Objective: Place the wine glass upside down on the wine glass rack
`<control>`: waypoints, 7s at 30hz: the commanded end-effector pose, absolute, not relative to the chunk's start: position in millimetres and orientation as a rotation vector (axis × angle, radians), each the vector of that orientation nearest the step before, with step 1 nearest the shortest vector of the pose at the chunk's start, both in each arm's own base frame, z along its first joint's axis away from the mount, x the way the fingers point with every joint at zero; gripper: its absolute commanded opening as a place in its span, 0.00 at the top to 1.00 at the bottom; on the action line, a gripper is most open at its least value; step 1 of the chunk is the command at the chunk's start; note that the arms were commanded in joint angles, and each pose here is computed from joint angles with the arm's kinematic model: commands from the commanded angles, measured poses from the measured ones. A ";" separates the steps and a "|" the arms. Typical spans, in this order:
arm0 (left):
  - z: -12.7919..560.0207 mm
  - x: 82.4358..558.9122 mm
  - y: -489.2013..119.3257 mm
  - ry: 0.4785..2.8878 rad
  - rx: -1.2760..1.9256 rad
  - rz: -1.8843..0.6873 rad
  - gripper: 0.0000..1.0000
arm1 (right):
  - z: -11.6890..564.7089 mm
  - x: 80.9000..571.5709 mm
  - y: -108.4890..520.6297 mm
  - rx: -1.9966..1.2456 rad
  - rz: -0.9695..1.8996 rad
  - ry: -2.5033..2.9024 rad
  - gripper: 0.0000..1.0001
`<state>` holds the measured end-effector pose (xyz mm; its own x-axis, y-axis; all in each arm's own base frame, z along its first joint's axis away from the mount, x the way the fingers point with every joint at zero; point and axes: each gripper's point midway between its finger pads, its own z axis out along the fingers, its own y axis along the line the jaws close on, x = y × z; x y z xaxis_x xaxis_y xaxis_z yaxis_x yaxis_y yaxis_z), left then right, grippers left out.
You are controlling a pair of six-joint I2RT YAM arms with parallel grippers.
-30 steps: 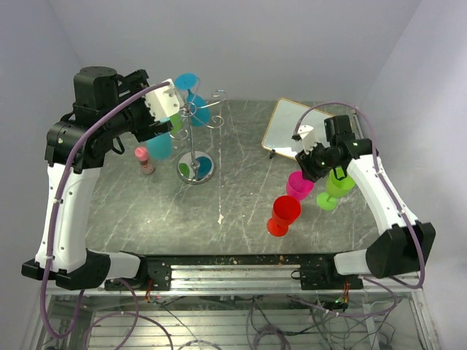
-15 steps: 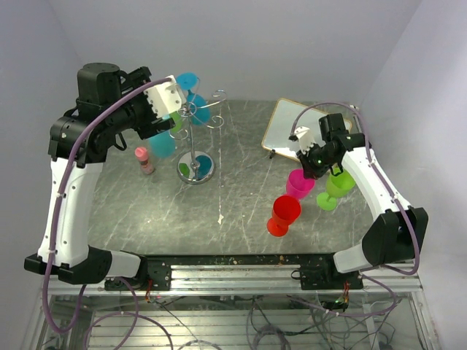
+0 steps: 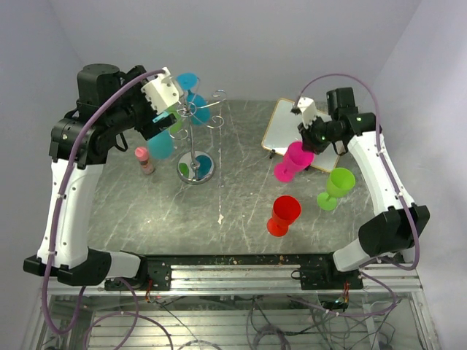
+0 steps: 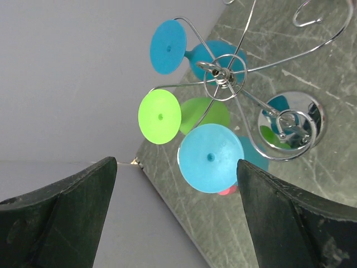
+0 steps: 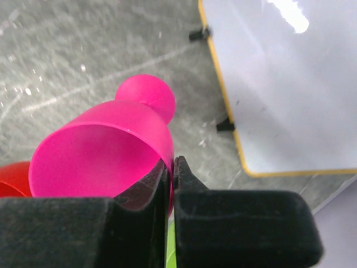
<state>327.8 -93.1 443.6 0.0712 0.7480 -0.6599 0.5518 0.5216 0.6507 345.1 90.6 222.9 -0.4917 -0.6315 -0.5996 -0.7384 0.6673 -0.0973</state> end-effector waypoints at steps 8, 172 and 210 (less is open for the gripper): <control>490.4 277.7 -107.8 1.438 0.988 -0.015 0.01 | 358.0 382.5 138.4 -0.992 0.359 1.816 1.00; 455.5 485.2 -241.5 1.317 0.906 0.562 0.93 | 295.4 370.1 160.8 -0.961 0.512 1.687 0.02; 406.5 459.1 -218.7 1.440 1.062 0.654 0.93 | 288.8 368.3 163.7 -0.974 0.543 1.690 0.01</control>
<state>472.4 -225.6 395.6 0.0978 0.8870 -0.4514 0.2528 0.4165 0.8733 369.3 163.6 283.3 -0.1362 -0.3426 -0.9296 -0.8145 0.5728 -0.0918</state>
